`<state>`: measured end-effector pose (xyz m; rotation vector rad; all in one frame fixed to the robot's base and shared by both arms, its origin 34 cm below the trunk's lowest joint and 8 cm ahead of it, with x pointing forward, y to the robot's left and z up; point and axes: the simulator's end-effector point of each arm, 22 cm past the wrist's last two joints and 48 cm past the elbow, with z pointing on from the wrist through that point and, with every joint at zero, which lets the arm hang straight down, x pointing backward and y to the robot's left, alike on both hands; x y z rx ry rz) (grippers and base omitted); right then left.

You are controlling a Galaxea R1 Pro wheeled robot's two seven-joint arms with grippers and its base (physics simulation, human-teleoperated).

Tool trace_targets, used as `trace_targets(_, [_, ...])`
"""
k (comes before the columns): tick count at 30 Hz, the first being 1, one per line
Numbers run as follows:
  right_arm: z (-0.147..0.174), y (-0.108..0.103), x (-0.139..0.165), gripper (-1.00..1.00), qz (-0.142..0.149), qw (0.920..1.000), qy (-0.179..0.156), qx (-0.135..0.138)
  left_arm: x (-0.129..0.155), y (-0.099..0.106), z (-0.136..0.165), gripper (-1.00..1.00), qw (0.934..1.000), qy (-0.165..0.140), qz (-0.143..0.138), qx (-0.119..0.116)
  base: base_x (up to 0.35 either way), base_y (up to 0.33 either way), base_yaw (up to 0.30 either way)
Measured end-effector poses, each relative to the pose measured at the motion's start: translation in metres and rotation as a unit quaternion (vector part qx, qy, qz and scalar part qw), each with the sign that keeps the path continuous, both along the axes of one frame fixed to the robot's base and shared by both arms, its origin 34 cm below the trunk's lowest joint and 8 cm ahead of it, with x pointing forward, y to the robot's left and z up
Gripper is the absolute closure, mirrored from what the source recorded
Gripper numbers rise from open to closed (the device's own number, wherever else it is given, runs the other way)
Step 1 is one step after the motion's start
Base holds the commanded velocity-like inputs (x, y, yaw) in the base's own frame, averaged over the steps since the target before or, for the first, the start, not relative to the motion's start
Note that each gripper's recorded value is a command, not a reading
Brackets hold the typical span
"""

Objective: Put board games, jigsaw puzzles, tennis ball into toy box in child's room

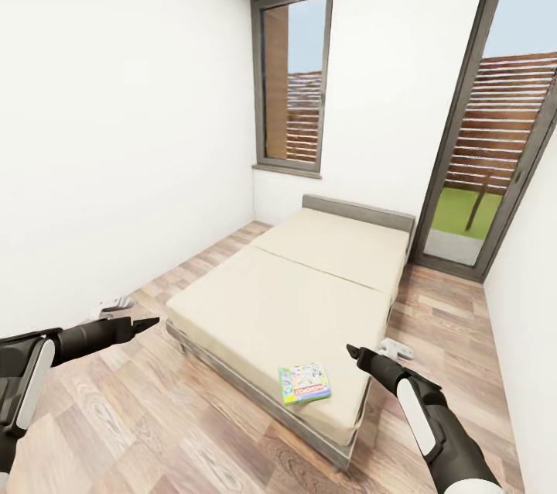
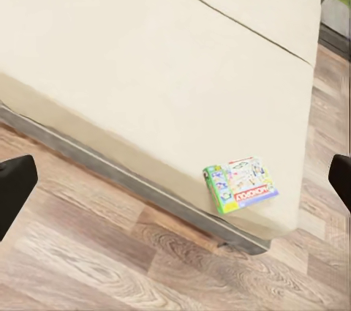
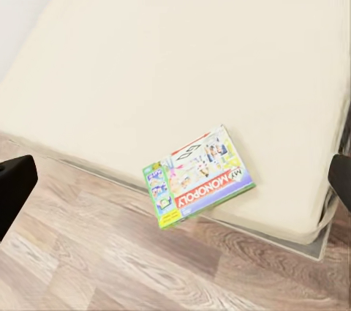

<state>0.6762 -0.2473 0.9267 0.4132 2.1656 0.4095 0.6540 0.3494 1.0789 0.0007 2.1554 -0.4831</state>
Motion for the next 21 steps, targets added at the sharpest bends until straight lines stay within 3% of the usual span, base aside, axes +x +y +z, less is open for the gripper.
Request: trace_targets(21, [0.013, 0.0, 0.002, -1.0, 0.0, 0.9999, -0.012, 0.0, -0.002, 0.0, 0.013, -1.0, 0.9999, -0.012, 0.0, -0.001, 0.0, 0.0, -0.215])
